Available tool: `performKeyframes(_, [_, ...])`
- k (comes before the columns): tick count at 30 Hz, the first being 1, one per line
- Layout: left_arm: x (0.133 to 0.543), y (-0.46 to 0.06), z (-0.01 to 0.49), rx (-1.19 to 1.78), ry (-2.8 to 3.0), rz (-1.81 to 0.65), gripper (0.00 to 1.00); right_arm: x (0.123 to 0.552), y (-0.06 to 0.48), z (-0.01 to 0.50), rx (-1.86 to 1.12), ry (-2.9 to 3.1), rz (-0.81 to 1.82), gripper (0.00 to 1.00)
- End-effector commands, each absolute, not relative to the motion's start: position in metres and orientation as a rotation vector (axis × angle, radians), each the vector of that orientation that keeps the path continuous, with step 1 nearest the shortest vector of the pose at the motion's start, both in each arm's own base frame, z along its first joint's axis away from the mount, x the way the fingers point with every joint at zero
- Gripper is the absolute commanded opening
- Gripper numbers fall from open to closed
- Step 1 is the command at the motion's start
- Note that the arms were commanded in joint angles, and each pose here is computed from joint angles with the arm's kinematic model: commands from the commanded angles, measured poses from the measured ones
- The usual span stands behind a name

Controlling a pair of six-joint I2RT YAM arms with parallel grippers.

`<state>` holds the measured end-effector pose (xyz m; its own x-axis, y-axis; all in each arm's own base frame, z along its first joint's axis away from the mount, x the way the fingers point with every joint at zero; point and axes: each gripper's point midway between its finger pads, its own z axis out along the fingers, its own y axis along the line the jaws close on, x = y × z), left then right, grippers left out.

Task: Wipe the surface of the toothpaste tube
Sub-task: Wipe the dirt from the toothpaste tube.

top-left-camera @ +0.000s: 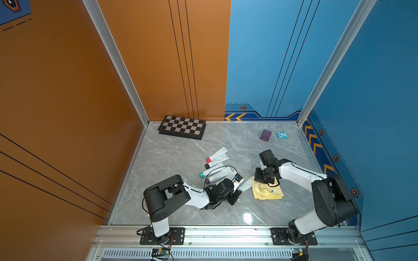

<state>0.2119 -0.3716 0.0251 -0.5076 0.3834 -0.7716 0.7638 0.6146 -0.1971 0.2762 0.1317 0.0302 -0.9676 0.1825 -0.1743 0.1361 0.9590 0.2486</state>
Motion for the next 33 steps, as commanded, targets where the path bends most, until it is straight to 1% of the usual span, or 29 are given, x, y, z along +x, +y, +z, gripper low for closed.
performKeyframes(1, [0.15, -0.282, -0.083, 1.119, 2.562, -0.376, 0.12, 0.268, 0.153, 0.05, 0.137, 2.916, 0.416, 0.0])
performKeyframes(5, [0.15, -0.284, -0.083, 1.123, 2.562, -0.379, 0.12, 0.259, 0.171, 0.051, 0.066, 2.924, 0.427, 0.0])
performKeyframes(9, [0.151, -0.284, -0.083, 1.121, 2.561, -0.38, 0.12, 0.253, 0.172, 0.03, 0.062, 2.977, 0.373, 0.0])
performKeyframes(13, [0.152, -0.283, -0.081, 1.117, 2.553, -0.376, 0.12, 0.249, 0.154, 0.0, 0.11, 3.048, 0.266, 0.0])
performKeyframes(17, [0.152, -0.282, -0.079, 1.111, 2.548, -0.37, 0.12, 0.249, 0.129, -0.017, 0.174, 3.076, 0.152, 0.0])
performKeyframes(19, [0.153, -0.281, -0.079, 1.108, 2.549, -0.367, 0.12, 0.251, 0.118, -0.019, 0.2, 3.069, 0.098, 0.0])
performKeyframes(25, [0.152, -0.281, -0.079, 1.11, 2.549, -0.369, 0.12, 0.256, 0.114, -0.019, 0.234, 3.049, 0.085, 0.0])
performKeyframes(28, [0.152, -0.281, -0.079, 1.11, 2.55, -0.371, 0.12, 0.252, 0.124, -0.017, 0.19, 3.051, 0.109, 0.0])
performKeyframes(33, [0.154, -0.284, -0.08, 1.114, 2.546, -0.368, 0.12, 0.229, 0.161, -0.019, 0.068, 3.085, 0.162, 0.0])
